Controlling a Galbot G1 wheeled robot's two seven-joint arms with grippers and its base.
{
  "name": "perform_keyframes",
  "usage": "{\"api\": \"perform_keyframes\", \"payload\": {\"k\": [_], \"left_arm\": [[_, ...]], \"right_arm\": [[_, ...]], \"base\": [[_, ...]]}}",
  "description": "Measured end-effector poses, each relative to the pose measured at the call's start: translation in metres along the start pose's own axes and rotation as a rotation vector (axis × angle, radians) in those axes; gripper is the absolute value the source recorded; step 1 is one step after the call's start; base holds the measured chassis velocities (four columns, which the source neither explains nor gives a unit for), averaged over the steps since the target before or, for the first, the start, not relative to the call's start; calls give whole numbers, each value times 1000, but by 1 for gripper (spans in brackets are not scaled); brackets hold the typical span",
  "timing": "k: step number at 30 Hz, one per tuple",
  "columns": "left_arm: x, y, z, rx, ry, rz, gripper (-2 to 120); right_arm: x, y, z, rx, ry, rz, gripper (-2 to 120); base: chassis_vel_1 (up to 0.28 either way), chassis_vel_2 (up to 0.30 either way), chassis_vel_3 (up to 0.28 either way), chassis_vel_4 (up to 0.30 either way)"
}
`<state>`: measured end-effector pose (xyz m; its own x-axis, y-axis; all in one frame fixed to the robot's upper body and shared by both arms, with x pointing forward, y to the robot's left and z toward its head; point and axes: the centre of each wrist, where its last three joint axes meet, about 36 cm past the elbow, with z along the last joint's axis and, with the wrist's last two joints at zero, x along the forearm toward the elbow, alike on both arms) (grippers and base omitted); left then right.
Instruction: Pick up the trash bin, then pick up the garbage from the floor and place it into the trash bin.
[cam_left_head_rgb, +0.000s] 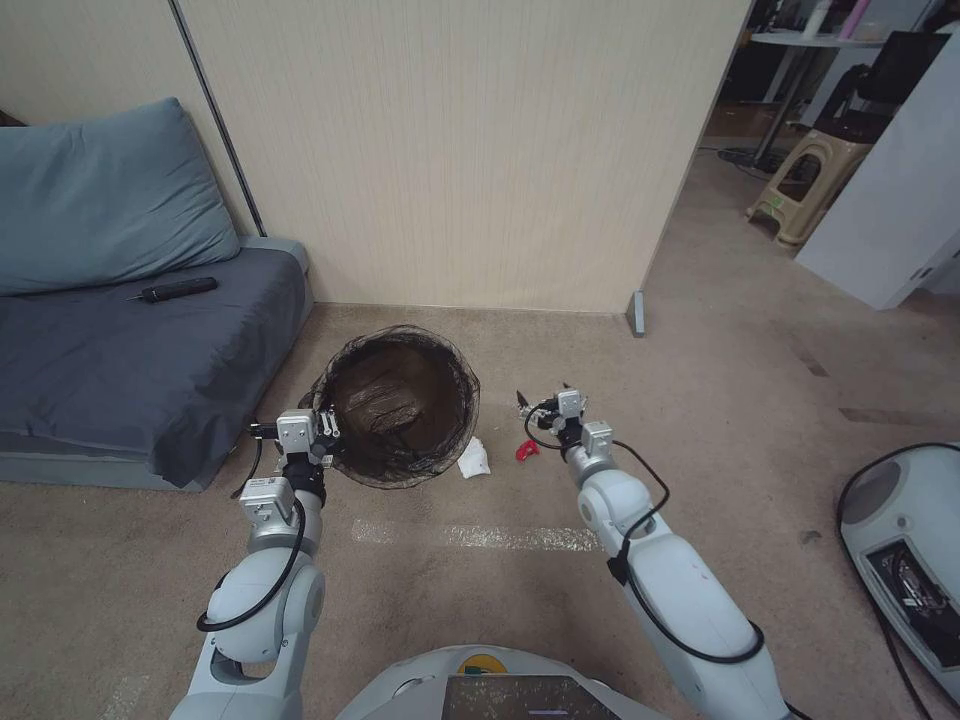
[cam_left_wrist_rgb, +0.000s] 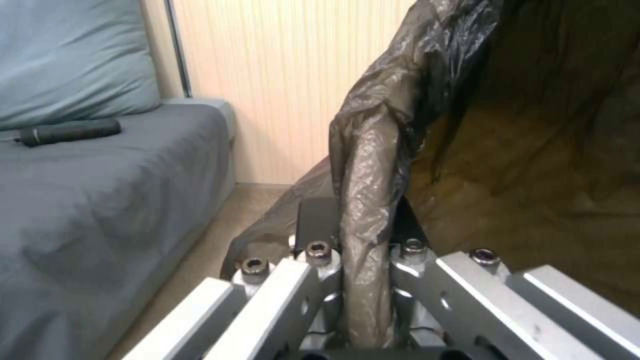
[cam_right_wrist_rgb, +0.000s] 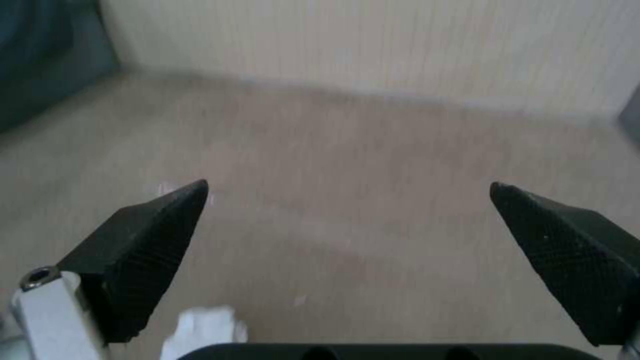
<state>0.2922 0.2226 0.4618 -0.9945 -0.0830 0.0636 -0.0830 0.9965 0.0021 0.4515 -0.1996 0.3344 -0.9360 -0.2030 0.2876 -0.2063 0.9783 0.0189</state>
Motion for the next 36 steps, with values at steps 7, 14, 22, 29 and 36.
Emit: {"api": "perform_keyframes", "payload": {"k": [7,14,22,29,36], "left_arm": [[0,-1,4,-2,14,0,0],[0,0,5,-6,16,-2,0],[1,-1,6,-8,19,-1,0],[4,0,5,-13,17,-3,0],[6,-1,4,-16,15,-4,0]], "right_arm": [[-27,11,30,-33,190,-9,100],[-45,14,45,-46,257,1,100],[-60,5,73,-50,337,35,100],[-71,-5,85,-27,333,67,100],[-86,-9,82,-27,309,84,100]], "base": [[0,0,0,0],[0,0,0,0],[0,0,0,0],[0,0,0,0],[0,0,0,0]]}}
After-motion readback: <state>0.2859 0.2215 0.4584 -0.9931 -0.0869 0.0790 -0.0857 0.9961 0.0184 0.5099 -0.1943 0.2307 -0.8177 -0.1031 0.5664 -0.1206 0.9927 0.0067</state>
